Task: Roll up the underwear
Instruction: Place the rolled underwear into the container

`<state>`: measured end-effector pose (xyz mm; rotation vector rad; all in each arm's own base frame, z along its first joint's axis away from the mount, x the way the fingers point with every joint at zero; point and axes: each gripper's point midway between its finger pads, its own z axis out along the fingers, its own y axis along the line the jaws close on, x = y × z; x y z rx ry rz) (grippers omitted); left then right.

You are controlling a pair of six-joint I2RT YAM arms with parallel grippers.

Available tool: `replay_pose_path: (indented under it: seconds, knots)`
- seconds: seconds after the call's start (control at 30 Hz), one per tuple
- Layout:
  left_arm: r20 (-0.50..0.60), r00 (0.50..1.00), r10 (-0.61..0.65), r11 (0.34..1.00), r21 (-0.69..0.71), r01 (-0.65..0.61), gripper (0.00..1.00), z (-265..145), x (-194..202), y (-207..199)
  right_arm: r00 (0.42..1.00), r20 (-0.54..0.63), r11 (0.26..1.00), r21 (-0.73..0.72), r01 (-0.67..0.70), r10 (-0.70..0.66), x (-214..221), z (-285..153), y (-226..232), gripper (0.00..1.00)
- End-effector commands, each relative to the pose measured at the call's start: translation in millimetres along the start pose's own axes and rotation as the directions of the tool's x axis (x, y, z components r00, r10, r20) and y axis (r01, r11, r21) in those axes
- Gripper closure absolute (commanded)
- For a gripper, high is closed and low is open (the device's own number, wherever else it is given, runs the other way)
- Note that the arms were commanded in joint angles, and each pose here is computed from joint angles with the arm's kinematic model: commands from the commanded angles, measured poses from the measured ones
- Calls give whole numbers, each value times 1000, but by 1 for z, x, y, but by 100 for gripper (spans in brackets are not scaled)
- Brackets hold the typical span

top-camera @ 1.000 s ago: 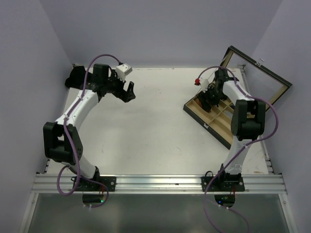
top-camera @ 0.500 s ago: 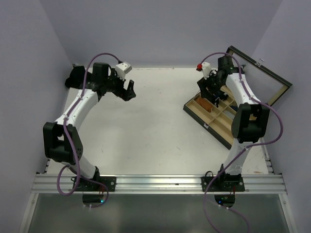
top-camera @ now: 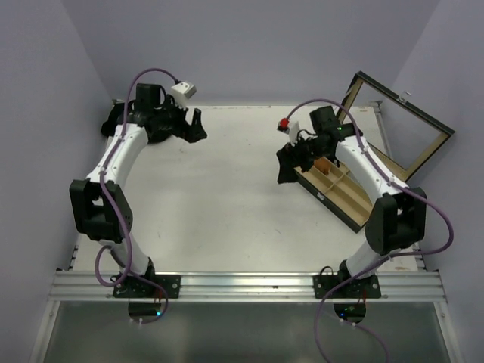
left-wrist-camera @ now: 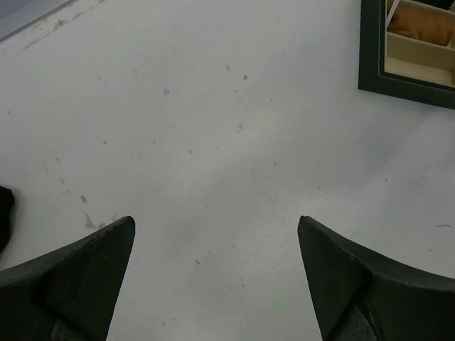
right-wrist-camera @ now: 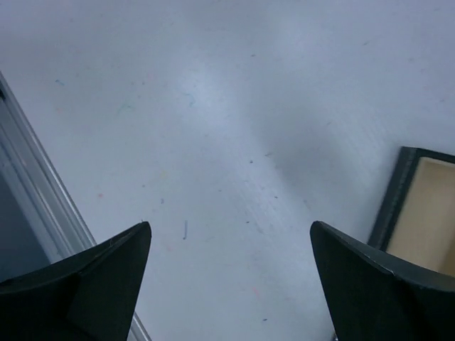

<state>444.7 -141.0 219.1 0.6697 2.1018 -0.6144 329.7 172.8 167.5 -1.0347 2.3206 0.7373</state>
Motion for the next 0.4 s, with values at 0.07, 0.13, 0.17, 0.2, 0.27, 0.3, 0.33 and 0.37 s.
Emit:
replay_pose_path:
  seconds: [0.07,0.13,0.17,0.2,0.27,0.3,0.33,0.37]
  knots:
    - [-79,997,-20,999,-35,17,0,-34,41,-11,999,13,994,-107,-32,34,22,3,48,1]
    - [-99,995,7,998,-58,-12,0,-41,51,-11,1000,1,993,-115,-27,27,35,6,57,1]
    - [-107,994,11,996,-83,-20,0,-44,55,-9,1000,-8,995,-96,-19,18,40,7,55,1]
    - [-112,994,21,995,-92,-31,0,-49,62,-12,1000,-2,996,-91,-2,2,40,5,58,1]
    - [-100,995,27,994,-102,-38,0,-54,62,-14,1000,-9,997,-78,2,-3,43,4,57,1]
    - [-95,995,19,994,-106,-29,0,-56,62,-16,1000,-11,997,-76,8,-9,44,4,56,1]
    - [-95,995,10,994,-107,-20,0,-56,62,-16,1000,-15,997,-74,11,-12,44,4,56,1]
    - [-94,996,3,994,-111,-14,0,-56,62,-16,1000,-19,998,-68,18,-19,45,4,54,1]
